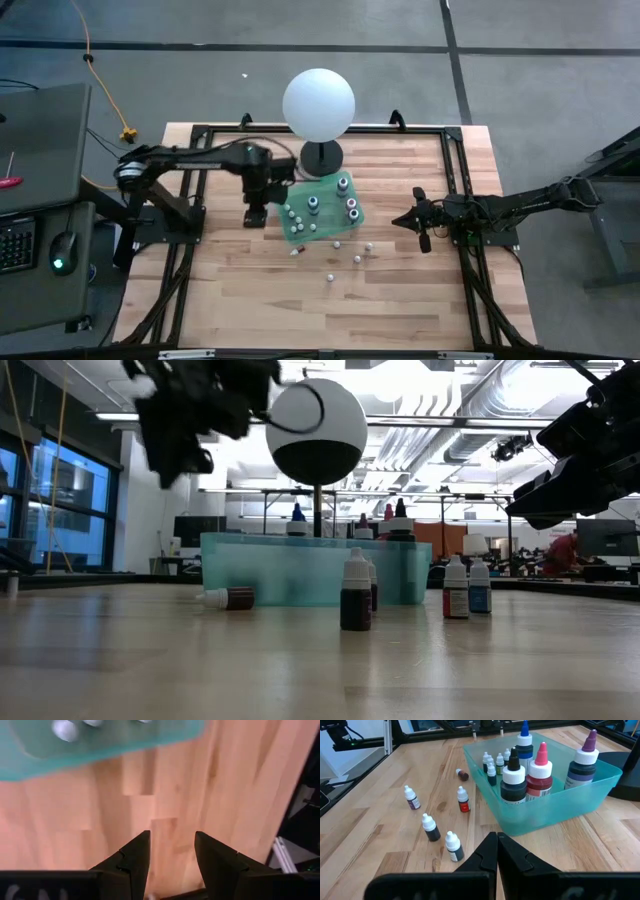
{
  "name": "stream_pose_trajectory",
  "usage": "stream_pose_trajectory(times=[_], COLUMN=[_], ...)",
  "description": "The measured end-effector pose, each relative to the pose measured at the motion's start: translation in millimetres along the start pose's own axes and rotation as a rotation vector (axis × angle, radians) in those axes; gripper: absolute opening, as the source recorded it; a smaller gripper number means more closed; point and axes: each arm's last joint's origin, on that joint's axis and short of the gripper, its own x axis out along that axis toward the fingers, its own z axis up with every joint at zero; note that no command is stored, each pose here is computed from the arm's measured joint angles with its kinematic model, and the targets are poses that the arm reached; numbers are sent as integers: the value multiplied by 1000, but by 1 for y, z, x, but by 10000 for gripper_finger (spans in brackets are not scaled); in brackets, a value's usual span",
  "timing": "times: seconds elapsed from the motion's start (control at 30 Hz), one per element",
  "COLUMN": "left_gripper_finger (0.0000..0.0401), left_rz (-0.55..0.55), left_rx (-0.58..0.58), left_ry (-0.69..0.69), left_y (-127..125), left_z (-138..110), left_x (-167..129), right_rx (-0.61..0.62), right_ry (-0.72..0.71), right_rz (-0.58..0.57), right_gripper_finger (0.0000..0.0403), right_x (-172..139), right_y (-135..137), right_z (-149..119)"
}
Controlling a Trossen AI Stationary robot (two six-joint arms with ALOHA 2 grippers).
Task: Pick & Place food coloring
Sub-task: Put the small orange food coloring bottle into the bin
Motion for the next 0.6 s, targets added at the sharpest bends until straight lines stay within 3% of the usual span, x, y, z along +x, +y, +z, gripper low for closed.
stream_pose_trajectory(times=[0.2, 0.43, 0.6], left_gripper_finger=[152, 152, 152], left_rz=[34, 110, 156], left_rx=[-53, -1, -143], left_ry=[-123, -486, -669], left_y=[-45, -92, -111], left_z=[-25, -35, -41], left_x=[14, 58, 88], right_rx=[0, 0, 0], right_ry=[0, 0, 0], right_rz=[0, 0, 0], right_gripper_finger=[2, 3, 3], right_x=[0, 0, 0], right_y=[0, 0, 0], right_z=[0, 0, 0])
